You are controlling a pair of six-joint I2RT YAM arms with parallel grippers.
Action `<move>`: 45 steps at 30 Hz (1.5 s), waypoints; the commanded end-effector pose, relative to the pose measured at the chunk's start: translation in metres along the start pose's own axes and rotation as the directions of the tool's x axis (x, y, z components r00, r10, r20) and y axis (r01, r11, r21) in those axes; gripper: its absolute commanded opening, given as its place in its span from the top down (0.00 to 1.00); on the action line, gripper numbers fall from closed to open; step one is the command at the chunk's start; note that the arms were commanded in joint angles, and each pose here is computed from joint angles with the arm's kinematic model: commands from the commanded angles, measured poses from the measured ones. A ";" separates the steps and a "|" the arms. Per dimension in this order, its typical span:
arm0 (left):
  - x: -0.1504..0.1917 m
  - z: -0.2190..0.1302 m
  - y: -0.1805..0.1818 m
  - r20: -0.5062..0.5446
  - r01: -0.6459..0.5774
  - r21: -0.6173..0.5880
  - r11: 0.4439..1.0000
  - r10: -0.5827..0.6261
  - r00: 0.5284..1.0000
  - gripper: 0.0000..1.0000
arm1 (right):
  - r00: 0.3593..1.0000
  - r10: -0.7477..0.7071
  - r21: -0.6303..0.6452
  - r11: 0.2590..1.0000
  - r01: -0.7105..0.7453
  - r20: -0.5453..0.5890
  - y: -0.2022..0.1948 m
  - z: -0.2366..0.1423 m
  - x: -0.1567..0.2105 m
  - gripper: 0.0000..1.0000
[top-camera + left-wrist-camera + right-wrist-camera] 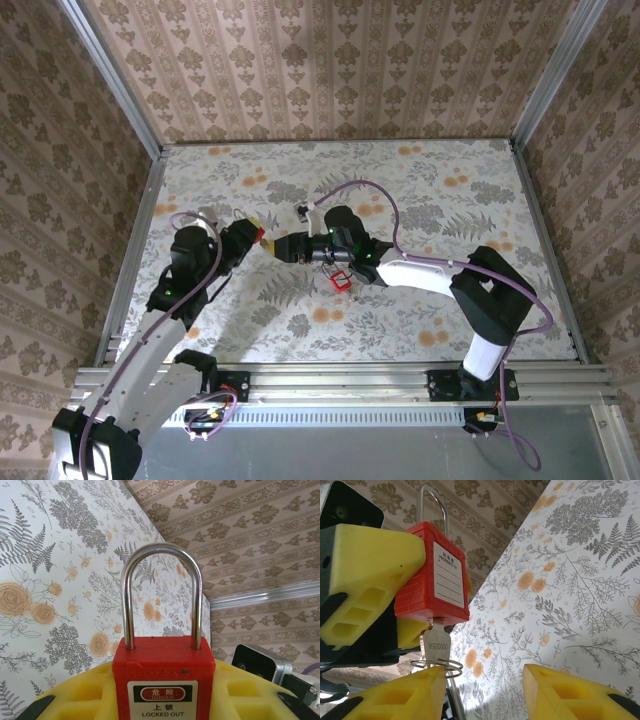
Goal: Unlock with the key
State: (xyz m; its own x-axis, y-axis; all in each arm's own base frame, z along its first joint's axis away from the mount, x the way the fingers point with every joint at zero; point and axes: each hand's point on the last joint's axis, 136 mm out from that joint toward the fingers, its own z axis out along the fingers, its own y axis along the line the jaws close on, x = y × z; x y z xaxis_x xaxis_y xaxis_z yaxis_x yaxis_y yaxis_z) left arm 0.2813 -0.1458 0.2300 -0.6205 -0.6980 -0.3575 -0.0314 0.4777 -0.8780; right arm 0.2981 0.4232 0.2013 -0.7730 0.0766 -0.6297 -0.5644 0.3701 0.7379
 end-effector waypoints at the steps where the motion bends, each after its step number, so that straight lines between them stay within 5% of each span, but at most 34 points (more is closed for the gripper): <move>1: 0.006 -0.002 -0.015 -0.036 -0.017 0.035 0.999 0.018 0.999 1.00 | 0.998 -0.061 -0.027 0.998 0.061 0.011 0.012 0.010 -0.007 0.54; 13: 0.003 -0.003 -0.006 -0.025 -0.024 0.000 1.000 0.024 0.999 1.00 | 0.994 -0.111 0.007 0.994 0.111 0.014 0.012 -0.021 0.004 0.50; 26: 0.008 -0.001 -0.009 -0.035 -0.027 0.015 1.000 0.027 0.999 1.00 | 0.988 -0.152 -0.079 0.985 0.151 -0.008 0.033 0.008 0.007 0.47; 45: 0.012 -0.001 -0.003 -0.037 -0.023 0.011 1.000 0.023 0.999 1.00 | 0.988 -0.156 -0.043 0.987 0.155 -0.020 0.025 0.010 0.003 0.61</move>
State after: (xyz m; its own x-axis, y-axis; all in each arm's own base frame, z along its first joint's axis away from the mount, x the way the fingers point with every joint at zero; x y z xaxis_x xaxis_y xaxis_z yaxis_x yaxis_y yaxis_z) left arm 0.2732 -0.1537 0.2199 -0.6576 -0.6713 -0.3419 -0.0515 0.4928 -0.8686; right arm 0.2796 0.4421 0.2111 -0.6966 -0.0016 -0.7174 -0.6775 0.3304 0.6571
